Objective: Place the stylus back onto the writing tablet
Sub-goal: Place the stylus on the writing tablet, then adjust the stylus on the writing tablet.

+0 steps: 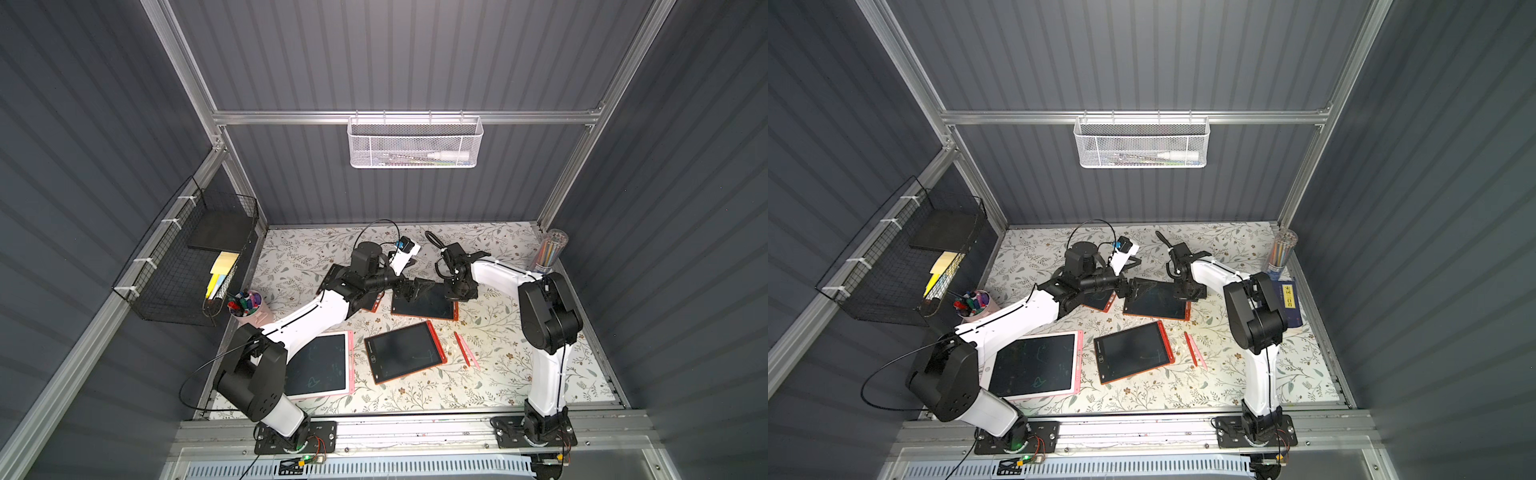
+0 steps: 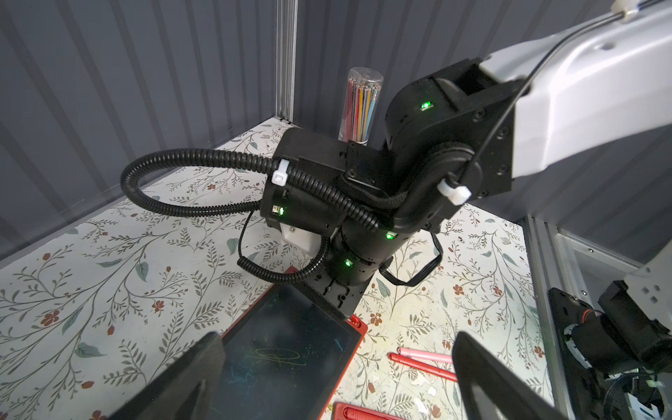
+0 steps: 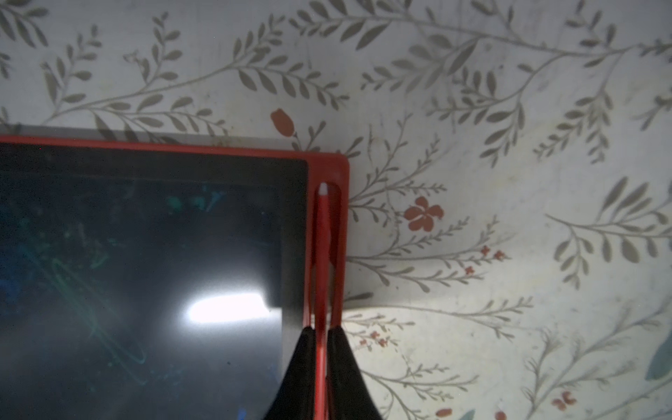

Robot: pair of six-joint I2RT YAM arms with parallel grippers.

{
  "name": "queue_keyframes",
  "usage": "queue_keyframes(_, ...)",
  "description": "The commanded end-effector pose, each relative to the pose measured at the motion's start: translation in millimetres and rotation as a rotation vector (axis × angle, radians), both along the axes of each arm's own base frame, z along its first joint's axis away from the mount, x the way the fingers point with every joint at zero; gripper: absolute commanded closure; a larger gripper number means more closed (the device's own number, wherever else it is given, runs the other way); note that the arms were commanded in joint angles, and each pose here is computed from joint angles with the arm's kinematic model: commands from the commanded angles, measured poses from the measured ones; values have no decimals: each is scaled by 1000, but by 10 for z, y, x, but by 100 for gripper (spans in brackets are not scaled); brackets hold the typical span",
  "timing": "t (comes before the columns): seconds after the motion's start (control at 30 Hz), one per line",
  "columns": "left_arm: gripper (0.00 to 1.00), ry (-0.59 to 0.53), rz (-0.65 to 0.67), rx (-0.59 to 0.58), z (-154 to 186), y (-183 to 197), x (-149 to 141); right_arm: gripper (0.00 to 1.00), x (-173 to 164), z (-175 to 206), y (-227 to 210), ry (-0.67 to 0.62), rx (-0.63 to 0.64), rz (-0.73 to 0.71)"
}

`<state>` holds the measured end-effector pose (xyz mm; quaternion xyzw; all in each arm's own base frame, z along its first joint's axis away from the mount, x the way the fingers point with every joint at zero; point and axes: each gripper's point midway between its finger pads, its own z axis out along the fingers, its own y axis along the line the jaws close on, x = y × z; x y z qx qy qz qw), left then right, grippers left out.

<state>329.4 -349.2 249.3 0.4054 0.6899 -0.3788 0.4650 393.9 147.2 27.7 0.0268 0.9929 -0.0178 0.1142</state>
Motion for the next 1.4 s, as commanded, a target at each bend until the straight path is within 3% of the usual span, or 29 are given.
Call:
queue_keyframes(0.0,1,-24,-6,7,44,19,-48,85,-30,-5,-80,13,-27,-11)
queue_keyframes(0.47,1,-29,-4,4,70,24,-51,84,-4,326,-62,-45,34,-10)
queue_keyframes(0.9,1,-57,59,-18,160,48,65,83,-406,766,-116,-167,243,4)
queue_keyframes(1.07,1,-78,90,-6,175,57,147,84,-429,667,-33,-139,295,-1)
queue_keyframes(1.37,1,-98,123,-8,233,147,113,85,-299,258,9,-61,273,-44)
